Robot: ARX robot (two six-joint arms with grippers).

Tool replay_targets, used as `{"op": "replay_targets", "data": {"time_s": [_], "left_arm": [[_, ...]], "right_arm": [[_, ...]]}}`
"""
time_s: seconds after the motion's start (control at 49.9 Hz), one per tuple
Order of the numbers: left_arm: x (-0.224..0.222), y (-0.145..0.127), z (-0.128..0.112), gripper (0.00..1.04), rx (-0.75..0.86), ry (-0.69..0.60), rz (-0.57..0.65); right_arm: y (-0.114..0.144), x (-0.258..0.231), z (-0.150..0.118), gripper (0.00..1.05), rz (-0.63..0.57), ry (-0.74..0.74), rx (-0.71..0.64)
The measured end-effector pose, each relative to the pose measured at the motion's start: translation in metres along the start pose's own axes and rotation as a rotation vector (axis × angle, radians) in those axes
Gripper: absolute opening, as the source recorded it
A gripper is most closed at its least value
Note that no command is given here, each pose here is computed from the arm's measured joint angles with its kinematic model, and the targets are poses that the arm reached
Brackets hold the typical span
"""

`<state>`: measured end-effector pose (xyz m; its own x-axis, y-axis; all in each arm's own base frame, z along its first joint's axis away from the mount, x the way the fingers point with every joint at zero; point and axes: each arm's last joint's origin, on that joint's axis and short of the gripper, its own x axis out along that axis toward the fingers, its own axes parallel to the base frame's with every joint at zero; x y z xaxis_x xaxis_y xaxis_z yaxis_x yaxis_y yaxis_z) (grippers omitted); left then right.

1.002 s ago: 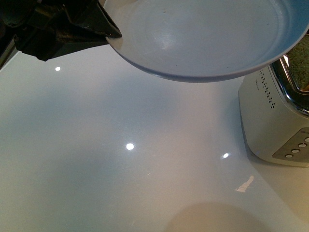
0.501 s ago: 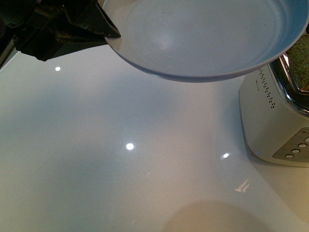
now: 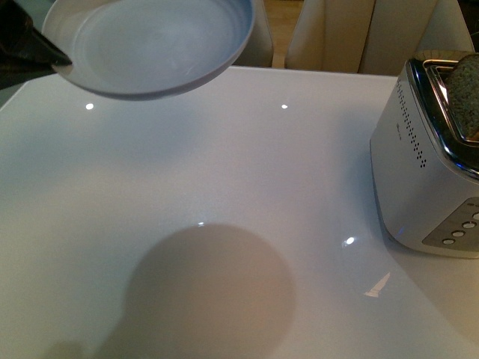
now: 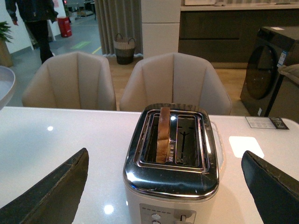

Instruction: Left arm holds plate, right arm toasts bread

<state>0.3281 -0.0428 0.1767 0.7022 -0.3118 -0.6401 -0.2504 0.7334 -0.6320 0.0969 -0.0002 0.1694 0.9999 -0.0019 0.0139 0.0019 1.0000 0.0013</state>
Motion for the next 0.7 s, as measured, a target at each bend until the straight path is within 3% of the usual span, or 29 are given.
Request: {"op": "replay_targets", "data": {"time_s": [0.16,0.341,0.702], "left_arm": [[0.037,0.057,0.011,0.03,-0.015,0.004,0.091],[0.071,0.112,0.004,0.03,-0.056,0.039,0.162],[0.119,0.164,-0.029,0.03,-0.077,0.122,0.18]], "right_arm": [[0.0,0.0,0.0,0.96,0.0,0.0,0.0],[0.0,0.0,0.0,0.96,0.0,0.0,0.0],[0.0,0.0,0.0,0.96,0.0,0.0,0.0]]}}
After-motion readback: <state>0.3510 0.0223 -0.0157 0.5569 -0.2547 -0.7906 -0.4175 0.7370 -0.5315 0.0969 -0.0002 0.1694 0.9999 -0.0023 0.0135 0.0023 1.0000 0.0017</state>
